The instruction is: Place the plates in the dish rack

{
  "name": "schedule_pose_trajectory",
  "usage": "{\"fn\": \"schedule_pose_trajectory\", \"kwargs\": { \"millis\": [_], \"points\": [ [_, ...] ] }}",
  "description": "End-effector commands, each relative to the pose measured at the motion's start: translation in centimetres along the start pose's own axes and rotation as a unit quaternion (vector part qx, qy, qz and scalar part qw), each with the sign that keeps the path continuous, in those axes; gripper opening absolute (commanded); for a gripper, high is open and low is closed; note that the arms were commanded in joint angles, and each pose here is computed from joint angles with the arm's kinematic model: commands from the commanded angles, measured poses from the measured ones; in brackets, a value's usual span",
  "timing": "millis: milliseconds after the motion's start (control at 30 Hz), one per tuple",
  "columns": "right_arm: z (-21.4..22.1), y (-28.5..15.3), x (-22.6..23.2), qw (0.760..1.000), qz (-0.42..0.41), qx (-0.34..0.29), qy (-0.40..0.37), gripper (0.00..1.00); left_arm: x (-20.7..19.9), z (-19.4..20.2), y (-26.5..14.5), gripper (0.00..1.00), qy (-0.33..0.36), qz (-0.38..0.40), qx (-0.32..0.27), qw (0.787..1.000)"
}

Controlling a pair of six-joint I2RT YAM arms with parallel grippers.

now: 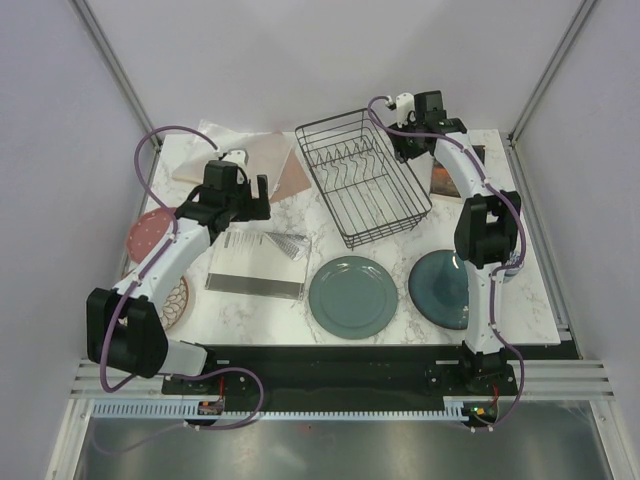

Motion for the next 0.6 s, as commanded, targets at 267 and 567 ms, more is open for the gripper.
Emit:
{"fn": "schedule_pose_trajectory", "kwargs": {
  "millis": [267, 567],
  "points": [
    [0.4, 0.4, -1.1, 1.000, 0.000, 0.010, 0.006, 0.31, -0.9, -0.5, 1.1, 1.00, -0.009, 0.019, -0.001, 1.000],
    [1.7, -0.9, -1.8, 0.994, 0.043, 0.034, 0.100, 0.00, -1.1, -0.4, 1.7, 1.00, -0.017, 0.024, 0.005, 1.000]
  ]
}}
Point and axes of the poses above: each gripper's point midway between its finger pads, its own y axis out along the fingers, its own x axis along the line the jaws close on, z = x × y, the point moved 3 cm from there along -y, back along the fingers, and after that the axes turned 3 degrees about -y, right-handed, at the moved point
